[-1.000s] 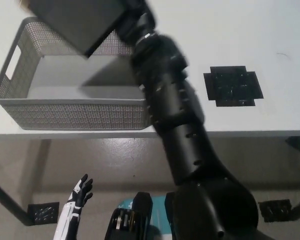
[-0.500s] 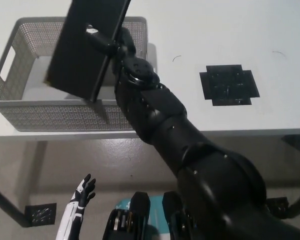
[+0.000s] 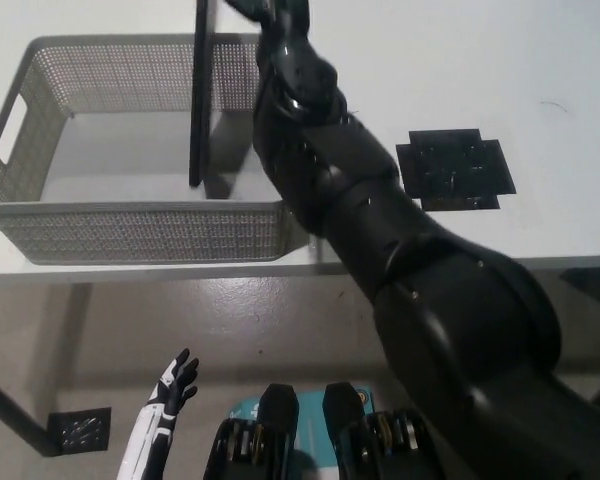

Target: A notebook is kept standing on the table on the right hand side and a container is kept on the left hand side and the robot uses its right hand to grab the notebook and places it in the container

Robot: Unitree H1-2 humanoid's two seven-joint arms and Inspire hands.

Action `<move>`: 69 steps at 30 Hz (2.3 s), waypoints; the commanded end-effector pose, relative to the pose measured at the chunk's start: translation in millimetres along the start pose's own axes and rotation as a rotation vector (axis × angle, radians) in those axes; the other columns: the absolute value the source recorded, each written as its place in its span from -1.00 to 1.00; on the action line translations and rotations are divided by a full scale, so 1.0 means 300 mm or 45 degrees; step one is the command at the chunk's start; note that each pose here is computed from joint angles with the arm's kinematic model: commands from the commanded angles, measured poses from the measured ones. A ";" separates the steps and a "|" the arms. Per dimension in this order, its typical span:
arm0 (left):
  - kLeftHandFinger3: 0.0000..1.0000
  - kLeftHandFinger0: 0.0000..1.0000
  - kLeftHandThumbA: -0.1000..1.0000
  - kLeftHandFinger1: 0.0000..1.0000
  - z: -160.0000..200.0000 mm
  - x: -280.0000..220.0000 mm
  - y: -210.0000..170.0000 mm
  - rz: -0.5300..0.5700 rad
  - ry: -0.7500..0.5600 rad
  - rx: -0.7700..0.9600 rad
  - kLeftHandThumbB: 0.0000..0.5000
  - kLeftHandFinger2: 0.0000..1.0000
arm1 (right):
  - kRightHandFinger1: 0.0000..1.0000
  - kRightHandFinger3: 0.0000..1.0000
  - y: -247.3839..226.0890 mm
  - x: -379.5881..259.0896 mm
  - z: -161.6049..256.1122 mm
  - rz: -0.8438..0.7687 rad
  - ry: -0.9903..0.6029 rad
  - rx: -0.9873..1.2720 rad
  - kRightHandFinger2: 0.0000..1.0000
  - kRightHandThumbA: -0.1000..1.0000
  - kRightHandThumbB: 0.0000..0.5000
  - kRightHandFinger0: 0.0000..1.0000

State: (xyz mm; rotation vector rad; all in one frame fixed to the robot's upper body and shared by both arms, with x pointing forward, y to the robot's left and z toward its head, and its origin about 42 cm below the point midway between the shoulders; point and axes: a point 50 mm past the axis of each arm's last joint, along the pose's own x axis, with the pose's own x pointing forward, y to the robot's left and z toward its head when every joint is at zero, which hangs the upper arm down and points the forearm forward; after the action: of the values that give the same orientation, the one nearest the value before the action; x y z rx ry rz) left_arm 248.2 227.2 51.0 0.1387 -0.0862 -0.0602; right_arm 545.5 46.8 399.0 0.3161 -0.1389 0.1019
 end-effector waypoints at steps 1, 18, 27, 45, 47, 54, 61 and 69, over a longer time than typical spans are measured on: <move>1.00 1.00 1.00 1.00 0.032 0.013 -0.005 -0.027 -0.085 0.018 0.46 1.00 | 1.00 1.00 0.085 0.015 0.170 0.225 -0.244 -0.083 1.00 1.00 0.99 1.00; 1.00 1.00 1.00 1.00 0.041 0.036 0.015 -0.016 -0.084 -0.013 0.17 1.00 | 1.00 1.00 -0.260 -0.087 0.533 0.363 -0.742 0.092 1.00 0.97 0.97 1.00; 1.00 1.00 1.00 1.00 0.029 0.019 0.016 -0.018 -0.050 -0.034 0.15 1.00 | 1.00 1.00 -0.642 -0.592 0.533 0.290 -1.173 -0.184 1.00 1.00 0.75 1.00; 1.00 1.00 1.00 1.00 0.026 0.024 -0.003 -0.022 -0.056 -0.060 0.06 1.00 | 1.00 1.00 -0.740 -1.222 -0.135 0.219 -0.874 -0.279 1.00 1.00 0.70 1.00; 1.00 1.00 1.00 1.00 0.026 0.029 -0.010 -0.026 -0.062 -0.065 0.06 1.00 | 1.00 1.00 -0.754 -1.239 -0.184 0.189 -0.790 -0.304 1.00 1.00 0.51 1.00; 1.00 1.00 1.00 1.00 0.042 0.031 -0.005 -0.025 -0.057 -0.065 0.25 1.00 | 1.00 1.00 -0.892 -1.205 -0.478 0.113 -0.341 -0.277 1.00 1.00 0.45 1.00; 1.00 1.00 1.00 1.00 0.046 0.041 -0.008 -0.018 -0.074 -0.080 0.18 1.00 | 1.00 1.00 -0.995 -1.168 -0.657 0.053 -0.103 -0.292 1.00 1.00 0.52 1.00; 1.00 1.00 1.00 1.00 0.041 0.043 -0.004 -0.004 -0.077 -0.071 0.14 1.00 | 1.00 1.00 -1.044 -1.153 -0.754 0.039 0.022 -0.401 1.00 1.00 0.85 1.00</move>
State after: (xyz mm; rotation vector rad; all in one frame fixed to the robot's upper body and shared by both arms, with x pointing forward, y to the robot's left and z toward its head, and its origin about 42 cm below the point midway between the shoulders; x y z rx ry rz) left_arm 256.7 223.7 55.0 0.0955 -0.0855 -0.0724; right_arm 263.8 -205.0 29.4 0.0416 -0.0364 0.0711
